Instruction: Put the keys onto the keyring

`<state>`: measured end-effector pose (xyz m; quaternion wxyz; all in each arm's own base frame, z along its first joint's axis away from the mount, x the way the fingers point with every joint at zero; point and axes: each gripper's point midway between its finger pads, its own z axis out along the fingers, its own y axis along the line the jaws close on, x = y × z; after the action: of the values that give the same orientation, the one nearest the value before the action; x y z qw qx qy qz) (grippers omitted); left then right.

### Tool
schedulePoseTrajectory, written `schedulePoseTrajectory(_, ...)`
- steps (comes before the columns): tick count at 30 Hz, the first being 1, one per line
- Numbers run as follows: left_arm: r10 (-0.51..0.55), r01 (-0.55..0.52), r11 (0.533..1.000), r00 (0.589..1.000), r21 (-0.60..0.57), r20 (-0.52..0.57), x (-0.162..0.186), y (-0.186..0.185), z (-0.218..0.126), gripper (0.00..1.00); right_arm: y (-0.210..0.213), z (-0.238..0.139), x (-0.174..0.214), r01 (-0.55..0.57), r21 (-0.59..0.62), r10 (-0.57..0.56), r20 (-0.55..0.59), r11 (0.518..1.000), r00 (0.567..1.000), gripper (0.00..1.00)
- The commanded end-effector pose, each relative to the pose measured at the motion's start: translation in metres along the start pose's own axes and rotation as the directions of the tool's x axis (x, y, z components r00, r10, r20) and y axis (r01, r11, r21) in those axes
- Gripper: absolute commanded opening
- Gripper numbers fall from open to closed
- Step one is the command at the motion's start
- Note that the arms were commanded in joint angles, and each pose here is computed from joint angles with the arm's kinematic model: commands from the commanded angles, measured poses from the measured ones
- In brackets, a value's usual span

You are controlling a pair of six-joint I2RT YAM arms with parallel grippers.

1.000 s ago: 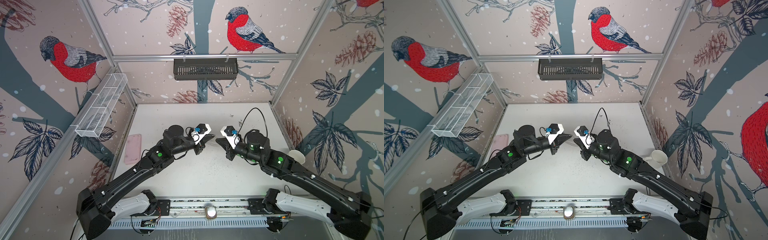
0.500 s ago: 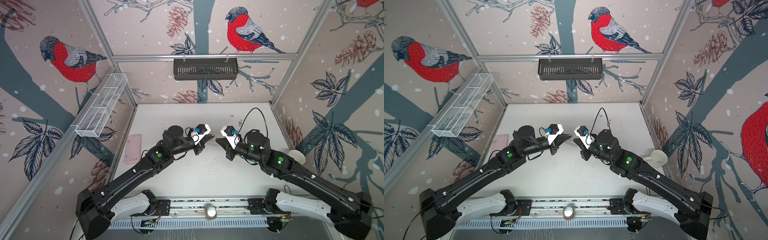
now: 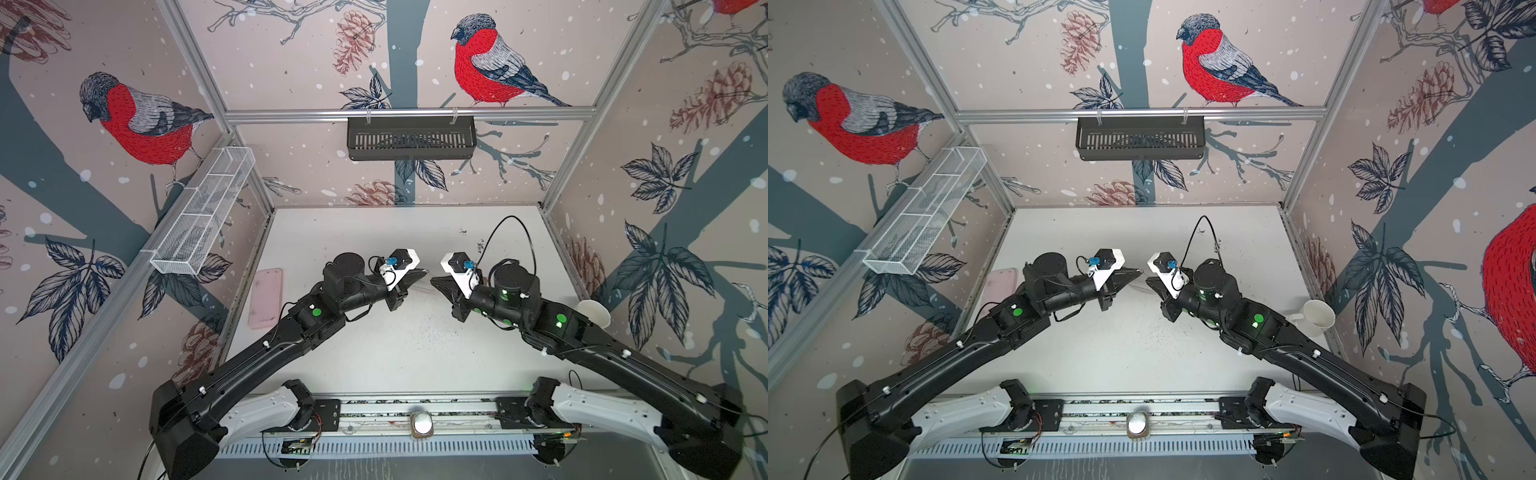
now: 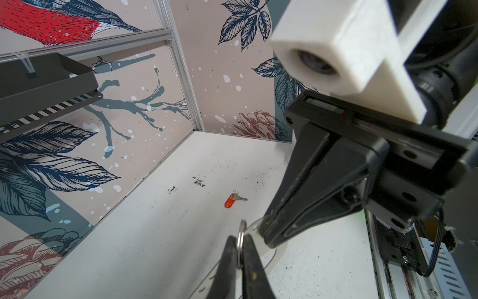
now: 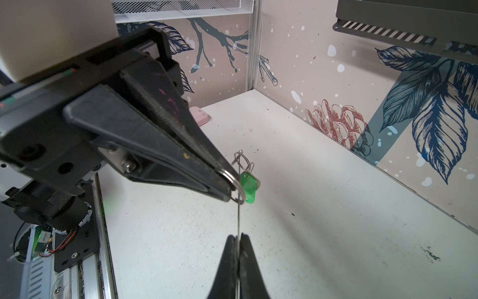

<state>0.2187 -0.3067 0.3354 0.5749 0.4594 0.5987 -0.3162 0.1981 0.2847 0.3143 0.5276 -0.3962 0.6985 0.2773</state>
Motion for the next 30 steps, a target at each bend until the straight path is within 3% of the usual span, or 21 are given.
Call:
schedulePoseTrajectory(1,-0.002,0.003,1.000,1.000,-0.025,0.018,-0.005,0.005,-0.001,0.09,-0.001,-0.004,-0.016,0.000,0.005,0.000,0.058,1.000,0.998,0.00)
schedulePoseTrajectory(9,-0.002,0.002,1.000,1.000,-0.026,0.021,-0.005,0.004,-0.002,0.09,0.000,-0.003,-0.016,0.000,0.002,0.000,0.057,1.000,0.998,0.00)
schedulePoseTrajectory(20,0.009,-0.009,1.000,0.999,-0.004,0.043,-0.008,0.000,-0.003,0.00,0.007,0.001,-0.009,0.004,-0.040,-0.002,0.036,0.999,0.999,0.00)
schedulePoseTrajectory(24,0.017,-0.017,1.000,0.999,-0.001,0.032,-0.005,0.000,-0.002,0.00,0.012,0.001,-0.006,0.014,-0.062,-0.012,0.031,0.998,0.999,0.28)
schedulePoseTrajectory(30,0.034,-0.035,0.999,0.999,0.032,0.011,-0.004,-0.004,0.001,0.00,0.013,-0.013,-0.017,0.033,-0.058,-0.028,0.086,0.998,0.996,0.36)
